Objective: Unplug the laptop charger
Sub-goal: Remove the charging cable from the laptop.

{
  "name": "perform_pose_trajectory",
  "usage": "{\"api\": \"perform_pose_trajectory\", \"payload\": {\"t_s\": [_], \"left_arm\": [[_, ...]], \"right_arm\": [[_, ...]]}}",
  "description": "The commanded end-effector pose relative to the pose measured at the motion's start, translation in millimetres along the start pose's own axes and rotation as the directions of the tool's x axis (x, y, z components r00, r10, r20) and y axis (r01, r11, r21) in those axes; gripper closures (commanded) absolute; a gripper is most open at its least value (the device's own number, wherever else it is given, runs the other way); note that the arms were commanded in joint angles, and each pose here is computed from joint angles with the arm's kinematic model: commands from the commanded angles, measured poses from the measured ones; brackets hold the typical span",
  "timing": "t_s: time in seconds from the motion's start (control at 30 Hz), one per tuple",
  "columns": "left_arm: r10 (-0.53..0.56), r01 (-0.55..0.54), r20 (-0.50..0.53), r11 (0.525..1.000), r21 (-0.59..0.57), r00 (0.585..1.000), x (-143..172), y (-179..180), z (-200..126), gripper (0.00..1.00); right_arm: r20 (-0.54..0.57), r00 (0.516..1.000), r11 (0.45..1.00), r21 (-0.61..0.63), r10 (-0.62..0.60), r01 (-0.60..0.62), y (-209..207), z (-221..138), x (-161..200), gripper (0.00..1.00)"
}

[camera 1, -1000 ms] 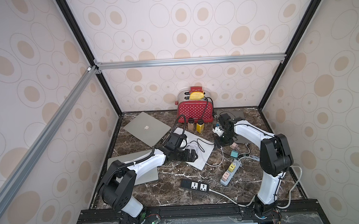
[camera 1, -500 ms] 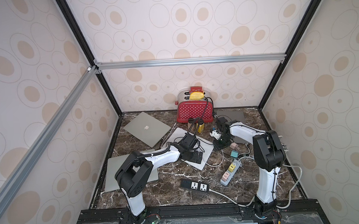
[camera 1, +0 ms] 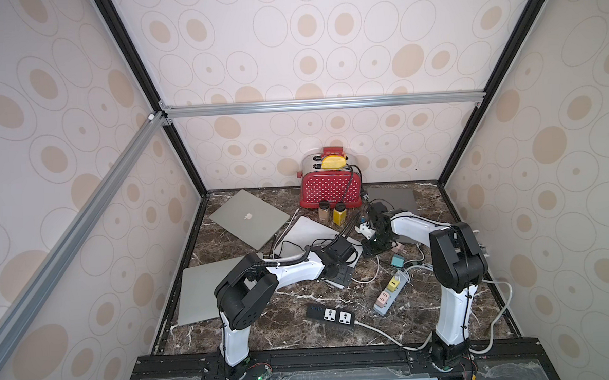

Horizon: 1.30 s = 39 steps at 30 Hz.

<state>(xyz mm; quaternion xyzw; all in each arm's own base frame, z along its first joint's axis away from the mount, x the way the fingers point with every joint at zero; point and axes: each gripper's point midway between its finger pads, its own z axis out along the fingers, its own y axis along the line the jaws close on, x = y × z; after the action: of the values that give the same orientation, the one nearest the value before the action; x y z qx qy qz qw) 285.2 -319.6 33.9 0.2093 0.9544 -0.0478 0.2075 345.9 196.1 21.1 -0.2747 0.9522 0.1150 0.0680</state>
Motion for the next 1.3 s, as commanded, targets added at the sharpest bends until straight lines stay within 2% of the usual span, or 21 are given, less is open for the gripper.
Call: {"api": "perform_pose_trajectory", "payload": {"t_s": [0.0, 0.17, 0.3, 0.5, 0.73, 0.83, 0.97, 1.27], "left_arm": [[0.002, -0.003, -0.025, 0.998, -0.058, 1.000, 4.9, 3.5, 1.4, 0.01], [0.031, -0.033, -0.030, 0.998, -0.057, 0.999, 7.4, -2.0, -4.3, 0.01], [0.049, -0.058, -0.072, 0.992, -0.116, 0.996, 16.3, 1.1, 0.9, 0.01], [0.045, -0.058, -0.094, 0.988, -0.140, 0.995, 22.2, 0.0, 4.1, 0.01], [0.005, -0.037, -0.152, 0.979, -0.203, 0.988, 34.4, 9.8, 11.7, 0.01], [-0.047, 0.016, -0.172, 0.984, -0.176, 0.984, 42.4, 10.1, 18.9, 0.01], [-0.066, 0.034, -0.194, 0.985, -0.167, 0.979, 50.6, 9.3, 23.2, 0.01], [-0.122, 0.103, -0.181, 0.989, -0.108, 0.976, 50.5, 5.8, 30.5, 0.01]], "right_arm": [[-0.088, 0.996, 0.999, -0.037, 0.028, -0.031, 8.3, 21.7, 29.4, 0.75], [-0.076, 0.997, 0.999, -0.035, 0.028, -0.031, 9.2, 21.0, 33.6, 0.81], [-0.073, 0.997, 0.999, -0.038, 0.029, -0.031, 9.9, 20.9, 34.2, 0.88], [-0.053, 0.998, 0.998, -0.052, 0.033, -0.036, 13.3, 18.1, 34.0, 1.00], [-0.054, 0.998, 0.999, -0.036, 0.027, -0.029, 12.5, 10.9, 40.1, 1.00], [-0.052, 0.998, 1.000, 0.016, 0.017, -0.016, 6.7, -0.7, 44.6, 1.00], [-0.061, 0.998, 0.998, 0.069, 0.005, 0.000, -0.5, -11.5, 49.2, 1.00], [-0.083, 0.996, 0.998, 0.060, 0.032, -0.027, -9.3, -9.6, 60.2, 1.00]]}}
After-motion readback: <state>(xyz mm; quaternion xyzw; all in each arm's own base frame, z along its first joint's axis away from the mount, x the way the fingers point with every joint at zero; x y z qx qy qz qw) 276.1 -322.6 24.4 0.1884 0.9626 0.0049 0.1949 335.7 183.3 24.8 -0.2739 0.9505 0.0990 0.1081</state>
